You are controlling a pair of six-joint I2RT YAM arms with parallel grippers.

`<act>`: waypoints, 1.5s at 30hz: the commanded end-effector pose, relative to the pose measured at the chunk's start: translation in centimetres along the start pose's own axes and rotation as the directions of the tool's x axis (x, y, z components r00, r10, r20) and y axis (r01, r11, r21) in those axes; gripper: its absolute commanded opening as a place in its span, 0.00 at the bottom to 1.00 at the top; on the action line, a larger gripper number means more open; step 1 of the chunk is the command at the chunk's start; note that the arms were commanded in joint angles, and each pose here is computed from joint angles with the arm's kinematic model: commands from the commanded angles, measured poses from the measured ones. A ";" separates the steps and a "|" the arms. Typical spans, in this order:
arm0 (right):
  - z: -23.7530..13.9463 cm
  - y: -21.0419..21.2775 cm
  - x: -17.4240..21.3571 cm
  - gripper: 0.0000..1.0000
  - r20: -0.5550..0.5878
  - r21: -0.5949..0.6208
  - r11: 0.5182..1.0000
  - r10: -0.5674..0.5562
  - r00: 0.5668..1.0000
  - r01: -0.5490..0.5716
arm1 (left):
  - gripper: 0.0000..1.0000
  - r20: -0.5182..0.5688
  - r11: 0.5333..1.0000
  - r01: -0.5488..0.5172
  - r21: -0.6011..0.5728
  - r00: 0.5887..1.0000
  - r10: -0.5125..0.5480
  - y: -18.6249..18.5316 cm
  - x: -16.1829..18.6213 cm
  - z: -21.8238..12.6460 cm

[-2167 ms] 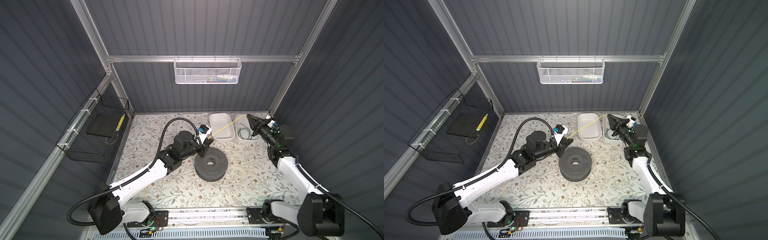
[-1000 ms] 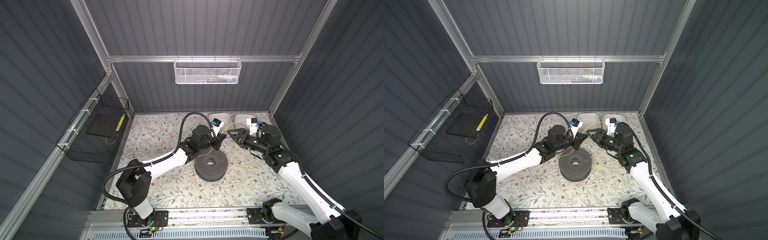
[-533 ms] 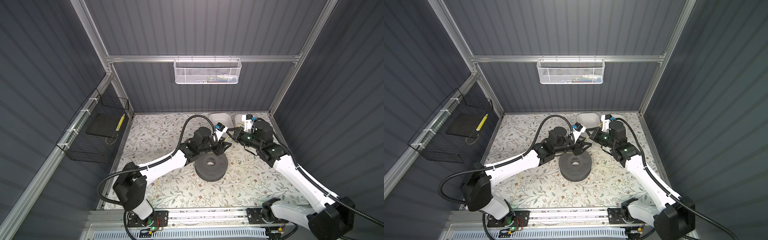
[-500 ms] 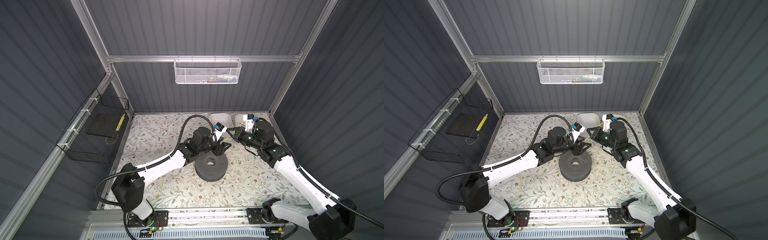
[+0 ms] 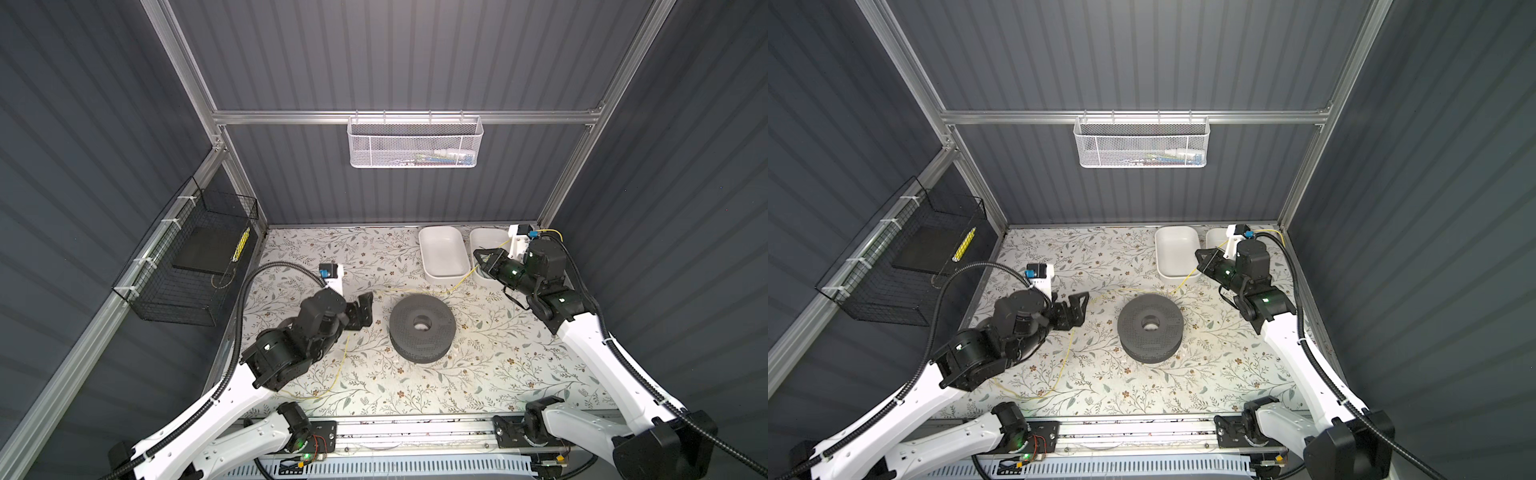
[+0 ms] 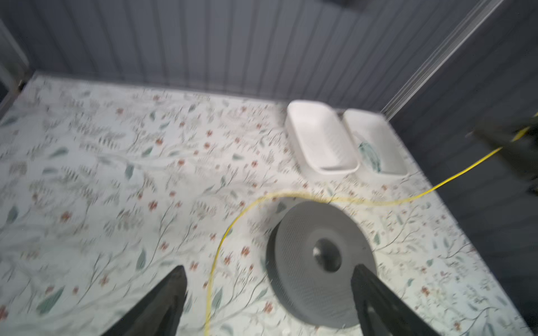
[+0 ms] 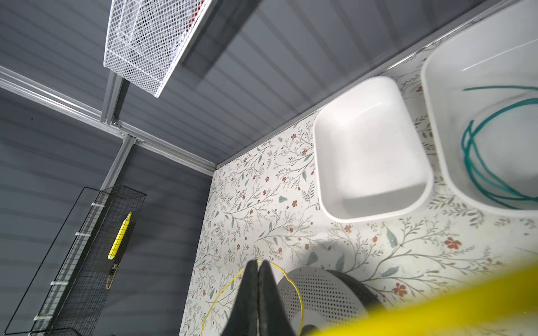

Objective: Wrap the cables
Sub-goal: 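Pull the wire toward the robot with the left gripper while the right withdraws, then move the left gripper with the wire over the spool's hole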

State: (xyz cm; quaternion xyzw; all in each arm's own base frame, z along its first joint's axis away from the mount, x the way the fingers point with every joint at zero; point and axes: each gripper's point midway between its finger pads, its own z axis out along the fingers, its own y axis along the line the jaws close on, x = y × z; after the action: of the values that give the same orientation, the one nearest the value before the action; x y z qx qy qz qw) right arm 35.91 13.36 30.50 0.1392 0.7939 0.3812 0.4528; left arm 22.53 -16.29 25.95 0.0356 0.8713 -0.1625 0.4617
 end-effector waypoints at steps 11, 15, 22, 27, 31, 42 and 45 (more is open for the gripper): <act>-0.9 -1.0 -1.3 0.00 0.034 0.012 1.000 -0.004 0.999 0.003 | 0.61 -0.381 0.991 -0.052 -0.122 0.925 0.001 3.7 12.0 2.6; -1.2 -1.6 -1.4 0.00 0.034 0.016 1.000 0.010 0.999 -0.011 | 0.37 -0.356 0.995 -0.027 -0.092 0.934 -0.008 3.8 13.4 3.6; -1.6 -2.1 -1.0 0.00 0.012 0.005 1.000 0.028 1.000 -0.028 | 0.48 -0.314 0.999 -0.003 0.049 0.949 0.018 2.4 14.8 4.3; -2.1 -2.7 -1.3 0.00 0.026 0.021 0.999 0.035 0.999 -0.035 | 0.19 -0.339 0.993 -0.018 0.116 0.939 0.056 1.5 15.8 4.7; -3.0 -4.1 -1.5 0.00 0.028 0.042 0.998 0.048 0.998 -0.050 | 0.03 -0.350 0.986 -0.066 0.154 0.929 0.117 0.9 15.7 4.4; -5.6 -10.4 -1.7 0.59 0.062 0.136 0.975 0.171 0.983 -0.178 | 0.00 -0.219 0.933 -0.125 0.337 0.953 0.207 -6.8 8.0 3.0; -6.0 -10.5 -1.5 0.63 0.050 0.114 0.971 0.204 0.978 -0.208 | 0.00 -0.181 0.926 -0.150 0.347 0.958 0.223 -10.0 6.1 3.2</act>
State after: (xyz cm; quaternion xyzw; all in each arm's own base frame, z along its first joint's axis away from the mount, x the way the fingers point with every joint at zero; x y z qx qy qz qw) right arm 33.91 2.05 25.79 0.2613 0.7870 0.3523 0.4339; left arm 18.91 -24.97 19.24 0.1985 0.8865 -0.2447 0.3390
